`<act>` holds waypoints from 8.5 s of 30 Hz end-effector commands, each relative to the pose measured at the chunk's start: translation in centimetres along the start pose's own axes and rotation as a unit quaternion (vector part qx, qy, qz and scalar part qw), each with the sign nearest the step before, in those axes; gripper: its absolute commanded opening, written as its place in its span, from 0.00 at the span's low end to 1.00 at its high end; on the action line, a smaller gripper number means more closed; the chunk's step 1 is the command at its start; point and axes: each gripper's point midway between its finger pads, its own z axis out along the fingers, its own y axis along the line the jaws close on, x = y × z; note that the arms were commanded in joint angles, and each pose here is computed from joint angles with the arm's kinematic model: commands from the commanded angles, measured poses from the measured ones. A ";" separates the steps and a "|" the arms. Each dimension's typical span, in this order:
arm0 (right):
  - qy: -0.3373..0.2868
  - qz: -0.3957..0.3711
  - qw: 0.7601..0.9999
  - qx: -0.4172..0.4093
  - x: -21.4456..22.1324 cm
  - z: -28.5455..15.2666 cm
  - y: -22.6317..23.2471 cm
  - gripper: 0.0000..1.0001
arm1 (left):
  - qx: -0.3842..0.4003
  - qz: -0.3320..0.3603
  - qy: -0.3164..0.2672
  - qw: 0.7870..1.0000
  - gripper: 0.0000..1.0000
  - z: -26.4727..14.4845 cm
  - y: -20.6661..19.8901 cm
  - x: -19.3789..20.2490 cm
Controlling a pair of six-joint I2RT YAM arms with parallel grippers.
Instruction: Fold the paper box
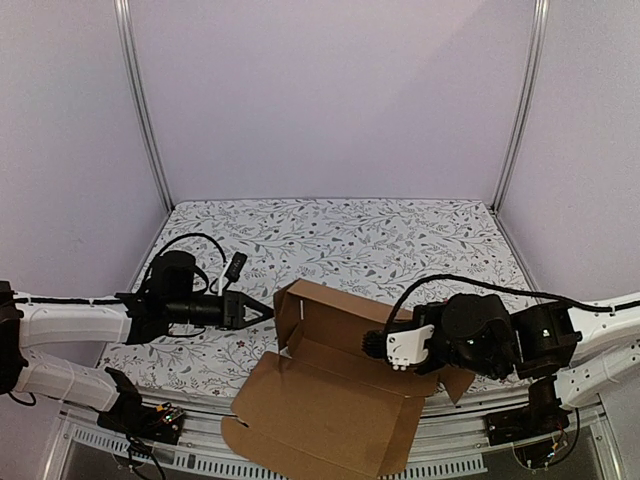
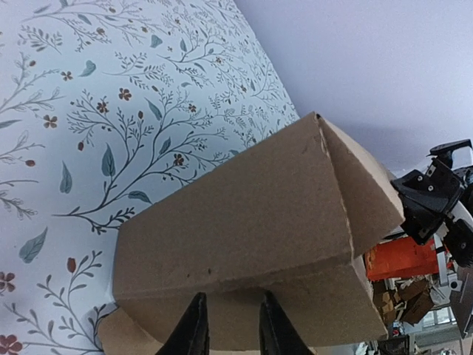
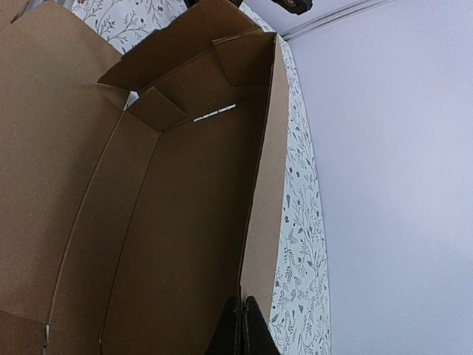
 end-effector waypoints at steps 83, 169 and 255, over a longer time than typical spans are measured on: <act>0.120 -0.027 0.992 -0.035 -1.3 3.9 6.0 0.00 | -0.201 0.373 -0.162 0.891 0.00 7.0 1.5 -2.5; 0.035 0.519 0.842 -0.140 -3.2 17.3 -0.5 0.00 | -0.198 0.359 -0.147 0.900 0.37 8.8 4.4 -1.2; 0.043 0.534 0.836 -0.120 -1.8 14.8 -1.0 0.00 | -0.065 0.413 -0.333 0.845 0.14 9.7 -2.9 -8.6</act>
